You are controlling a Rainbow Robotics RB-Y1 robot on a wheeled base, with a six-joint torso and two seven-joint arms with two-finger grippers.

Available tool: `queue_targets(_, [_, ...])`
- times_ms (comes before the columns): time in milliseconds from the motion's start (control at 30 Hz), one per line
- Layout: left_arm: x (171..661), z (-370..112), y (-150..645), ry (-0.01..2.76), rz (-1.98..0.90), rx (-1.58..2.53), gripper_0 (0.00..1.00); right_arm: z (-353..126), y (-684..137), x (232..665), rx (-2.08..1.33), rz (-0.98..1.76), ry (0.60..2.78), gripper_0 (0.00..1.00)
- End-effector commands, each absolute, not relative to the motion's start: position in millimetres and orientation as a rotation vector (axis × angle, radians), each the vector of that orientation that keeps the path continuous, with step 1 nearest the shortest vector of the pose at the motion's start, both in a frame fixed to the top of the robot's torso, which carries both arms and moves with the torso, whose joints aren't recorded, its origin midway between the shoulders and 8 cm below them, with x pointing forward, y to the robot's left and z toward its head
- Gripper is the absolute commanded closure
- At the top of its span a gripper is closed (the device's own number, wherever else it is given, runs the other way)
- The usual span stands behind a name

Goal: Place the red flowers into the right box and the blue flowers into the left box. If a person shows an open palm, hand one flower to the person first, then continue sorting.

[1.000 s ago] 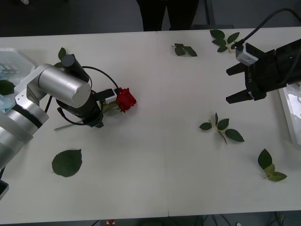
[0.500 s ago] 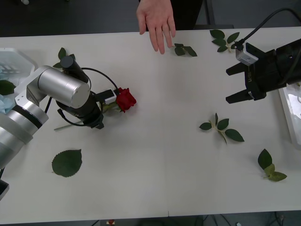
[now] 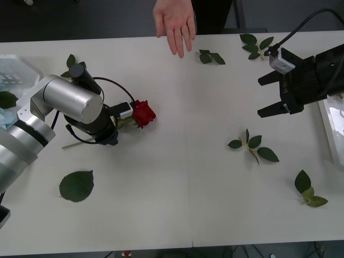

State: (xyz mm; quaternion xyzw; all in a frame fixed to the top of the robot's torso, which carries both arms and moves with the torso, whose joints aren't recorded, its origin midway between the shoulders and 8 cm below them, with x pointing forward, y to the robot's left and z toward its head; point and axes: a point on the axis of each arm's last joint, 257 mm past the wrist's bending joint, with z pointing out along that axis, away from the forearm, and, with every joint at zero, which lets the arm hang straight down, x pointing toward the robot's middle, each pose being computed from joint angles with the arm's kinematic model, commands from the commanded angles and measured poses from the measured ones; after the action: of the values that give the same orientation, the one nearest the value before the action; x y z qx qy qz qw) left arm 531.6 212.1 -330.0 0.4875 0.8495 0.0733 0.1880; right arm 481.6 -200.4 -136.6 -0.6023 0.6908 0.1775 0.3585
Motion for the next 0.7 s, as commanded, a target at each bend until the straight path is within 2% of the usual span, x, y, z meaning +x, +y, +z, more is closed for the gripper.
queue_targets(33, [547.5,-308.1,186.5,2.339,0.194,1.355,0.61,-134.8,-188.8,481.2,-1.526,0.499,1.772,0.03])
queue_targets(67, [547.8,-307.8,186.6,2.339,0.193,1.353,0.72,-134.8,-188.8,481.2,-1.526,0.499,1.772,0.03])
queue_targets(133, [547.6,-307.8,186.3,2.339,0.191,1.353,0.86,-135.4,-188.7,480.9,-1.527,0.500,1.773,0.03])
queue_targets(200, [547.6,-307.8,186.3,2.339,0.191,1.353,0.96,-135.4,-188.7,480.9,-1.527,0.500,1.773,0.03])
queue_targets(300, [547.6,-307.8,186.3,2.339,0.191,1.353,1.00,-134.8,-188.8,481.2,-1.526,0.499,1.772,0.03])
queue_targets(700, [547.7,-308.2,187.1,2.340,0.194,1.354,1.00,-134.4,-188.5,481.4,-1.524,0.500,1.771,0.03])
